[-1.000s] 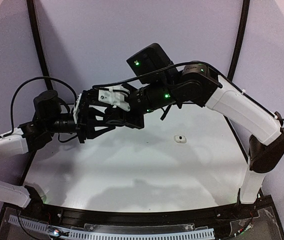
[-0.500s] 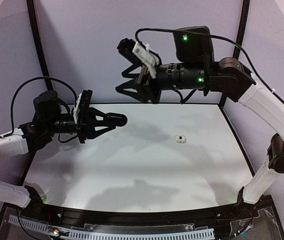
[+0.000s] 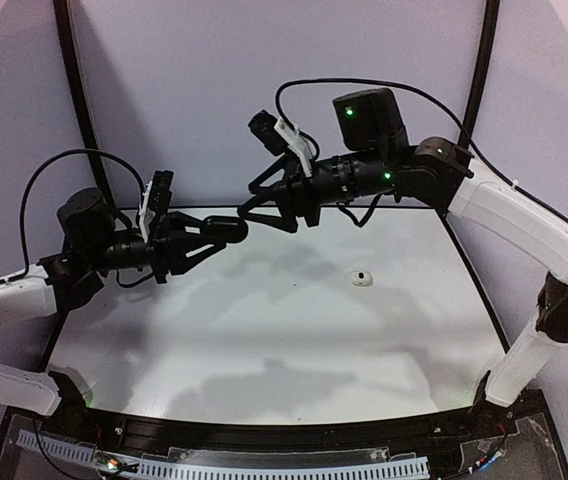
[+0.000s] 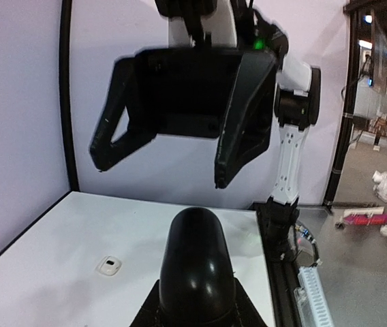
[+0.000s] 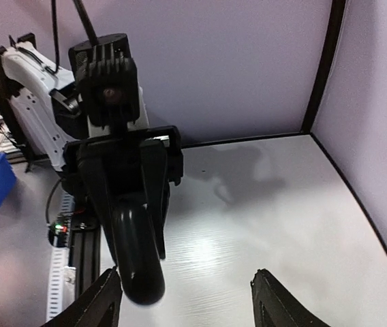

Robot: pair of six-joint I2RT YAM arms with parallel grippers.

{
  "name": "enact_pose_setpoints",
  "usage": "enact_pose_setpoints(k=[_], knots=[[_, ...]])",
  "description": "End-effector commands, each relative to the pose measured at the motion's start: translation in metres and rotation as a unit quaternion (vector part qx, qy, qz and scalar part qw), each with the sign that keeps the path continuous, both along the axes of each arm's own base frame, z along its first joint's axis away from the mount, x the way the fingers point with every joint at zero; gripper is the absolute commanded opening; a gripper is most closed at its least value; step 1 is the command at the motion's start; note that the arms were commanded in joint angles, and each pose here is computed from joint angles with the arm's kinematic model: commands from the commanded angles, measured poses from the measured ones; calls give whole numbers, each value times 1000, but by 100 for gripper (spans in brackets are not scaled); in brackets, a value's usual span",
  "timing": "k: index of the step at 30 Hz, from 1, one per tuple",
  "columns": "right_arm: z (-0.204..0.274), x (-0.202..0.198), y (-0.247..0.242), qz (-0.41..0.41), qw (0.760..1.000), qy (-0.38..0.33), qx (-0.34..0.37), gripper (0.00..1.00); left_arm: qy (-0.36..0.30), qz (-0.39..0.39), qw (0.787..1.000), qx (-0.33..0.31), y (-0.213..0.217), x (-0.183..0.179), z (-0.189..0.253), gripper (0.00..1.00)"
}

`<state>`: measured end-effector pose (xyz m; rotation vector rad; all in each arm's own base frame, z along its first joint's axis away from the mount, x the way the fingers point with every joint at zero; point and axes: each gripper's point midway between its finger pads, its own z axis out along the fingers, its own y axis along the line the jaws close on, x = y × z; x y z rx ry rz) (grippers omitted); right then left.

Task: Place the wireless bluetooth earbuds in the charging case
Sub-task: Pass from the left arm to the right

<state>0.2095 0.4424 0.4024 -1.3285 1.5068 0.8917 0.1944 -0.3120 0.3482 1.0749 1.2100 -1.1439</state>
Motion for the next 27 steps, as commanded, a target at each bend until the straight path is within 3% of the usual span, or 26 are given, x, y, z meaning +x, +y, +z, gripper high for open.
enact_pose_setpoints(k=[1,8,13,15,18,19,22,27], knots=[[45,-37,-13,89,989,23,115,65,28,-23,997,-70,8,-11,26,1],[16,-31,-4,80,989,58,109,65,38,-36,995,-84,8,-14,30,1],[5,-29,9,95,987,73,105,75,38,-35,995,-85,7,-13,31,1],[5,-27,12,96,987,71,108,74,38,-35,995,-85,7,-13,31,1],[5,-28,17,106,985,77,112,62,36,-34,995,-84,7,-12,31,1],[1,-27,20,109,985,83,107,51,34,-33,995,-84,7,-12,31,1],[-1,-29,23,119,983,90,102,34,31,-33,995,-84,7,-12,32,1],[-7,-35,22,136,982,92,97,12,28,-32,996,-83,6,-11,31,1]])
